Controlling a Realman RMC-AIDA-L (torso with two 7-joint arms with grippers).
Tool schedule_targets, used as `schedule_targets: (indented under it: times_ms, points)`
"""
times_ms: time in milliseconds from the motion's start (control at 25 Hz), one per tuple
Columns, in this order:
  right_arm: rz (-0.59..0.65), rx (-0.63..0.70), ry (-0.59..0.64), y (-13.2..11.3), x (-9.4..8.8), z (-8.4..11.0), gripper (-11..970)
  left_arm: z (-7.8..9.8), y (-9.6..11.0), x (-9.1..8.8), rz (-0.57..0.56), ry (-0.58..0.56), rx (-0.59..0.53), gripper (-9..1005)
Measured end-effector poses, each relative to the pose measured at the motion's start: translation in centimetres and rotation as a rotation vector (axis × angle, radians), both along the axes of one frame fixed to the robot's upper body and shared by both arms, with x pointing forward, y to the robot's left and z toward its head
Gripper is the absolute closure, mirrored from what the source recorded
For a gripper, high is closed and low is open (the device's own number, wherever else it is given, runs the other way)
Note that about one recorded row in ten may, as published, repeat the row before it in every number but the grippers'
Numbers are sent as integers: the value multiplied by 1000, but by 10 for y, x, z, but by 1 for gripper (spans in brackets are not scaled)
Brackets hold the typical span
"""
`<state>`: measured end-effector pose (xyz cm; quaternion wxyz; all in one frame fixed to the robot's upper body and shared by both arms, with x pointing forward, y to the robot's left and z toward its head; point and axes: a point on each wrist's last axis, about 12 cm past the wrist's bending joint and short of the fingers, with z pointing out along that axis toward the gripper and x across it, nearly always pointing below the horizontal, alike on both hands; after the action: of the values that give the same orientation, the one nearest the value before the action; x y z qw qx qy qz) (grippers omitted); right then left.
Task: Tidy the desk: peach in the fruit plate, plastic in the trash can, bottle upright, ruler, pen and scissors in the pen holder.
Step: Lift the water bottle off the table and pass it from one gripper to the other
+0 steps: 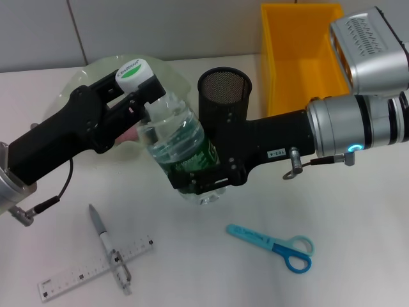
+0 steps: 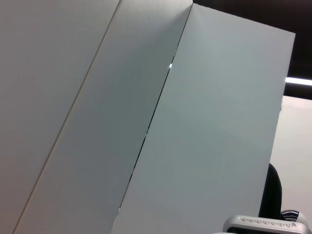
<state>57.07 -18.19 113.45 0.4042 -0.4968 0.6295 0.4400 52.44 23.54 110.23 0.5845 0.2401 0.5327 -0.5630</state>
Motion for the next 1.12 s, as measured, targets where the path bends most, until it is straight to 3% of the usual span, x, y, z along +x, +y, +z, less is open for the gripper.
schedule_targets:
  times_ms: [1120]
  points:
    - [2, -62, 14, 0, -1, -9, 193, 3, 1, 3, 3, -9, 0, 551]
